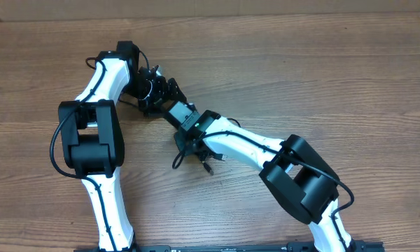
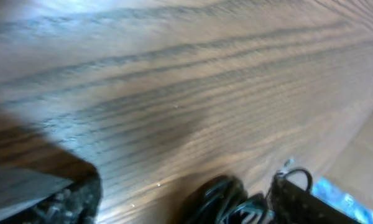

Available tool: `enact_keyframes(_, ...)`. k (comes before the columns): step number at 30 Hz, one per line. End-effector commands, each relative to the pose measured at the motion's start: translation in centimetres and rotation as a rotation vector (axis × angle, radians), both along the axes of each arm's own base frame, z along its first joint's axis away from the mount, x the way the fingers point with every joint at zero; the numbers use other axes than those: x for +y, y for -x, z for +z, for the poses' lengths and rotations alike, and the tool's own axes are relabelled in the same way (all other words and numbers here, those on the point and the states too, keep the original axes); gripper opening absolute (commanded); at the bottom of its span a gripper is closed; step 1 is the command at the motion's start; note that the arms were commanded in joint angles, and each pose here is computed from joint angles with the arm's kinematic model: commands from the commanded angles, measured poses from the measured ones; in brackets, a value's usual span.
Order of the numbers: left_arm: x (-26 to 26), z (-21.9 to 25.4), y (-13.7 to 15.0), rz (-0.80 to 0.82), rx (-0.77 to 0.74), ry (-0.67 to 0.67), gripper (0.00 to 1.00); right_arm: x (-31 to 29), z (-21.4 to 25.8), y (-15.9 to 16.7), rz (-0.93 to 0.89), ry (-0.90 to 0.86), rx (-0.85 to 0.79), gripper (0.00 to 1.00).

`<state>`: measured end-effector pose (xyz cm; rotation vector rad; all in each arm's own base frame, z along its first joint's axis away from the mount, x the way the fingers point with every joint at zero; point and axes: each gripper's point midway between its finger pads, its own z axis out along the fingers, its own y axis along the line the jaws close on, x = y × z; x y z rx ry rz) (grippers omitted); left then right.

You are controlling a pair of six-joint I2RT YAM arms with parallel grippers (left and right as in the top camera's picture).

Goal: Untangle cables

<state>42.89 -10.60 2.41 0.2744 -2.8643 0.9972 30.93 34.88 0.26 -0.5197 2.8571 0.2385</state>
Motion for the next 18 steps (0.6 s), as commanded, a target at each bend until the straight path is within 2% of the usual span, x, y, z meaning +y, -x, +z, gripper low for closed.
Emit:
enact_keyframes(1, 0.5, -1.8, 0.6, -0.063, -0.009, -0.013, 0.98, -1.2, -1.5, 0.9, -0.012, -0.003, 0.098, 0.22)
enact_keyframes(5, 0.5, -1.8, 0.6, -0.062, -0.009, -0.014, 1.00, -1.2, -1.5, 1.2, -0.007, -0.022, 0.129, 0.28)
enact_keyframes(9, 0.5, -1.8, 0.6, -0.062, -0.010, -0.013, 0.98, -1.3, -1.5, 1.4, 0.020, -0.011, 0.129, 0.28)
enact_keyframes(11, 0.5, -1.8, 0.6, -0.062, -0.010, -0.013, 0.95, -1.4, -1.6, 1.5, 0.018, -0.004, 0.127, 0.20)
enact_keyframes(12, 0.5, -1.8, 0.6, -0.062, -0.010, -0.013, 0.93, -1.5, -1.6, 1.4, 0.016, 0.000, 0.125, 0.10)
enact_keyframes(13, 0.5, -1.8, 0.6, -0.062, -0.010, -0.013, 0.91, -1.5, -1.6, 1.4, 0.017, 0.000, 0.126, 0.04)
enact_keyframes(18, -0.1, -1.3, 0.5, -0.082, -0.033, 0.036, 0.91, -1.1, -0.3, 1.0, 0.002, -0.096, 0.195, 0.04)
